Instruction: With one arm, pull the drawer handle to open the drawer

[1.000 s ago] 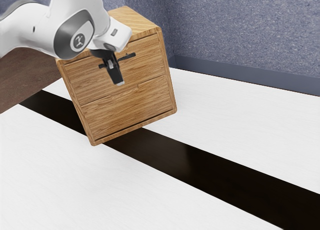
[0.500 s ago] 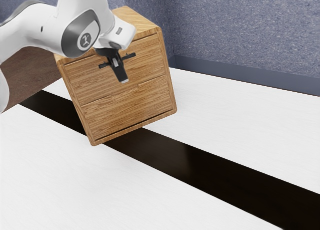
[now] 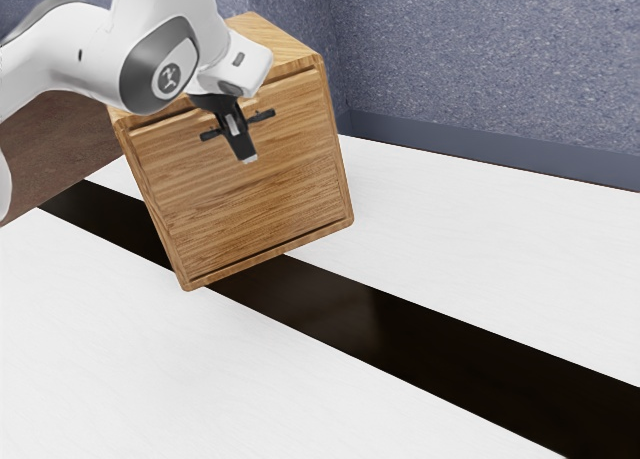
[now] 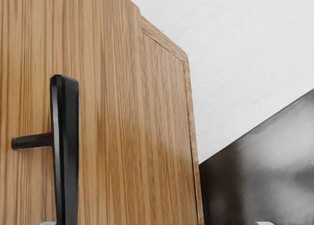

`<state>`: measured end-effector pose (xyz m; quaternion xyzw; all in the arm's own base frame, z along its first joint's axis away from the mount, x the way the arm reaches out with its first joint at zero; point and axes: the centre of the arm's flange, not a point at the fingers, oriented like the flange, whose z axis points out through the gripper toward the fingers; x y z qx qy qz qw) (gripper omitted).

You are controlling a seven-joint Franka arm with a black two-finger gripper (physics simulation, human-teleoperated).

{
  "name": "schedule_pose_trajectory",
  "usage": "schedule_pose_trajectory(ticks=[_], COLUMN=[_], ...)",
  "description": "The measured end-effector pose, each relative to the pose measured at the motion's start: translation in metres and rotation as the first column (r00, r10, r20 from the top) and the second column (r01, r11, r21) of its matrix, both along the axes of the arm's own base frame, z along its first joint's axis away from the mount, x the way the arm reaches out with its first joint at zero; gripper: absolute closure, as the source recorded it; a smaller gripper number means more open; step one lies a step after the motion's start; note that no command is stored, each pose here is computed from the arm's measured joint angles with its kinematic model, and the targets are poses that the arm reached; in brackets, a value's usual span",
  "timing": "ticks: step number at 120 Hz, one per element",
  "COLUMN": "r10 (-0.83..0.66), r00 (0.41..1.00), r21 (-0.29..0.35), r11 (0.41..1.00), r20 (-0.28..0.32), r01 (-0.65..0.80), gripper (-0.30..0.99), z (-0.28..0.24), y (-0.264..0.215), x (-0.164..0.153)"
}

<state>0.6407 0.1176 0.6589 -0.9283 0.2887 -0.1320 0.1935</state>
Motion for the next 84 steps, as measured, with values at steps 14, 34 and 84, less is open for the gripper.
schedule_pose_trajectory(ticks=[14,34,84], r10=[0.001,-0.005,-0.035], r00=[1.0,1.0,0.999], r21=[-0.001,0.001,-0.003], r11=[1.0,1.0,0.999], r20=[-0.011,-0.024,-0.036], r01=[-0.001,0.005,0.035], gripper=[0.21,0.26,0.33], z=[-0.002,-0.001,0.002], y=[-0.003,-0.012,-0.048], x=[-0.003,-0.014,-0.033])
